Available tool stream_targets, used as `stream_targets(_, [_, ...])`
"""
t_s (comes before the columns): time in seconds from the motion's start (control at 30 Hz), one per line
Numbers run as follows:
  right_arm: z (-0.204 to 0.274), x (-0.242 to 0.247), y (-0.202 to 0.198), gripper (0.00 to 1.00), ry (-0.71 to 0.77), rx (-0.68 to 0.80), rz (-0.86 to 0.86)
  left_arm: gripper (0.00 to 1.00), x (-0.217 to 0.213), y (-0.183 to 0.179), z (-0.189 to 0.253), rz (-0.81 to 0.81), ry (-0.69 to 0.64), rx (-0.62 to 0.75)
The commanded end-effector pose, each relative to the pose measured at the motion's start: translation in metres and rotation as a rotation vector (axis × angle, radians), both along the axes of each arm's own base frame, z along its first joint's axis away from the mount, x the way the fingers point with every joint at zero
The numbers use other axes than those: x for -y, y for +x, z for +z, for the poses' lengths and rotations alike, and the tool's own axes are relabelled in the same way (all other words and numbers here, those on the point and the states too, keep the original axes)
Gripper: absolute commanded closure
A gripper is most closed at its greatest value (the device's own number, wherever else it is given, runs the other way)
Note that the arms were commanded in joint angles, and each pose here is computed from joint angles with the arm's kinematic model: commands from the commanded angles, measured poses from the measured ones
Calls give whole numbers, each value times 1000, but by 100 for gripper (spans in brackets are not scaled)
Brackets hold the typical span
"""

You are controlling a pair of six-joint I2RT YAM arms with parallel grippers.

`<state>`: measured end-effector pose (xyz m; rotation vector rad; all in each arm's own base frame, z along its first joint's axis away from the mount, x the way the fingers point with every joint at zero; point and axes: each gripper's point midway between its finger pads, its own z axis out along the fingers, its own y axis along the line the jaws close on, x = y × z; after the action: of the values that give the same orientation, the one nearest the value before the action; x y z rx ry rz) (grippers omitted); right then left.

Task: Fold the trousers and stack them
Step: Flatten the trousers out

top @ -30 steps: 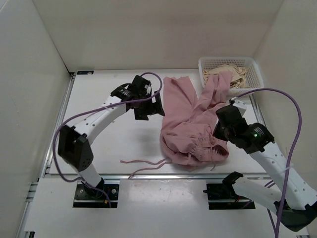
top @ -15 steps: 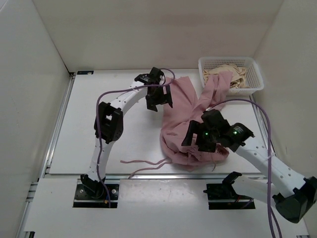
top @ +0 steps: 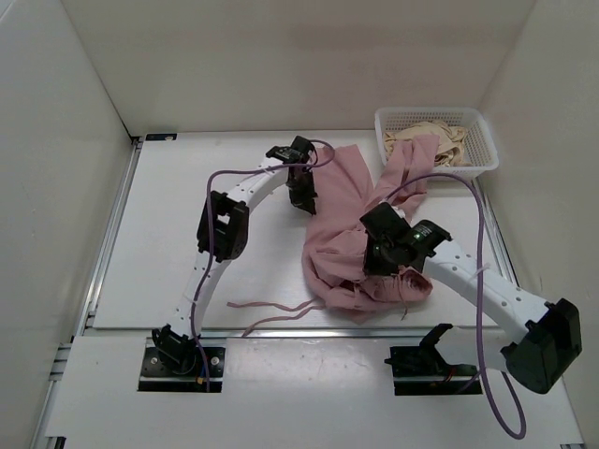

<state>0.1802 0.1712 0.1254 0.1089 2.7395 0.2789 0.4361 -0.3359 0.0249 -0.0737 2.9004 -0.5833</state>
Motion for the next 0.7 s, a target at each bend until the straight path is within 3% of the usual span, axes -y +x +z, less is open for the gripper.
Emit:
stream_targets(0.0, [32,15,13,100,-20,127,-30,90,-24,25,55,30,-56,97])
stream_targets(0.2, [79,45,54,100,-106,261,-55,90,-116,71,139,192,-119,244])
stream_targets(0.3, [121,53,98,100,-143,353,-46,90,-159,78,198,261,-166,345])
stream_targets(0.43, [204,69,172,100,-175,539,-97,90,-216,69,281,353,-200,509])
stream_targets(0.47, [257,72,182,100,-132,663,-127,90,-228,58,317,370,-214,586])
stream_targets(0.57, [325,81,194,100,-92,812,-158,90,-276,31,363,452,-196,676])
stream_targets(0.67, [355,83,184,100,-63,879,-159,90,-315,1,375,523,-156,705])
